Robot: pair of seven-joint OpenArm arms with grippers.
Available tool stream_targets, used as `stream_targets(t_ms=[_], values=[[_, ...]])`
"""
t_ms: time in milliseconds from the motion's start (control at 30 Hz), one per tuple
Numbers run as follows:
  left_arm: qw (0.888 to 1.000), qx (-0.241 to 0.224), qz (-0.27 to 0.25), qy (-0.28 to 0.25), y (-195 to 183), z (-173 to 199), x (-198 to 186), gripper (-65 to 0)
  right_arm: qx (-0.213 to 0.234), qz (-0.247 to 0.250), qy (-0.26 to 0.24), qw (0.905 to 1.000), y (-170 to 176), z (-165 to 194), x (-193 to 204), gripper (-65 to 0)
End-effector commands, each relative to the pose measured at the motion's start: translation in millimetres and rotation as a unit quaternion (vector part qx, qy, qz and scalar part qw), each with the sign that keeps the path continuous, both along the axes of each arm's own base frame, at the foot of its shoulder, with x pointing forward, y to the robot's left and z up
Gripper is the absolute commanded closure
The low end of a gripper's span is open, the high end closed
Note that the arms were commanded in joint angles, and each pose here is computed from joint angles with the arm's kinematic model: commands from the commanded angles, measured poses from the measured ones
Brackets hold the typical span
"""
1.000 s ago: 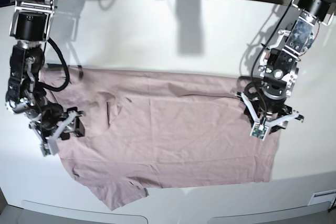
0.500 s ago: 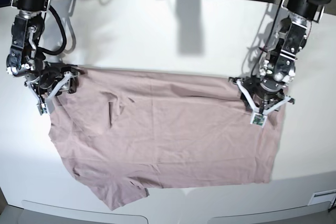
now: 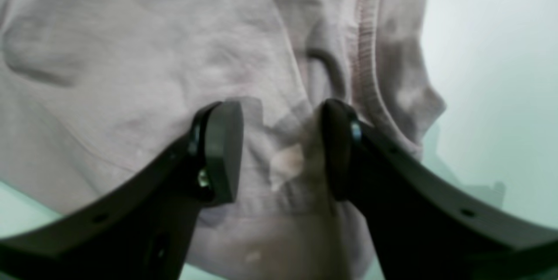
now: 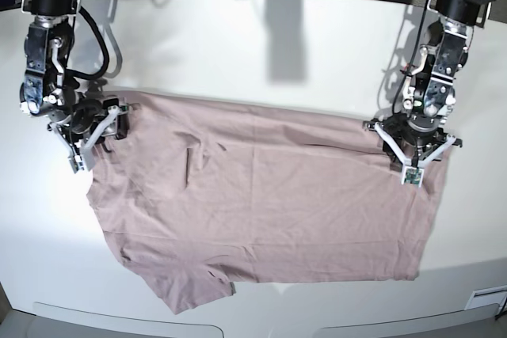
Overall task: Fold the T-shirt properly
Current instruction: 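Drag the held shoulder edge back toward the robot with both grippers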
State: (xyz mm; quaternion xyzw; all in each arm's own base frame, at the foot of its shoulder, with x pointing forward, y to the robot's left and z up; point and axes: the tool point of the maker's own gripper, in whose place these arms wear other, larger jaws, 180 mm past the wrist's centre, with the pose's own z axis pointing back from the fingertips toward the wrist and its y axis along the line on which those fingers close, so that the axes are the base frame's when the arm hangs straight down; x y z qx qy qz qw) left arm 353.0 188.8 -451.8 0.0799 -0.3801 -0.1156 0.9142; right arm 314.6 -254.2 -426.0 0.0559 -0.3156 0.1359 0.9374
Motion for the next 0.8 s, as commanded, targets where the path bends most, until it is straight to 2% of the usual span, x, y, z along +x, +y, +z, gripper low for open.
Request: stream_targets(t_ms=[0, 133, 333, 567, 767], values=[[0.999, 0.004, 0.004, 0.042, 5, -12, -14, -26.6, -0.012, 0.015, -0.014, 0.9997, 1, 9, 9, -30.1], [0.999, 0.005, 0.005, 0.048, 6, -15, -18, -26.6, -0.055, 0.034, 0.028, 0.9975, 11, -14, -7, -30.1], [0.998, 0.006, 0.004, 0.069, 6, -28, -37, -26.6, -0.108, -0.001, 0.066, 0.992, -14, -31, -31, -30.1], [0.994, 0.02, -0.002, 0.105, 8, -52, -77, -26.6, -0.113, -0.023, 0.132, 0.9845, -34, -59, -95, -30.1], [0.991, 0.032, -0.011, 0.128, 10, -66, -110, -26.6, -0.114, -0.013, 0.147, 0.9824, -31, -64, -134, -30.1]])
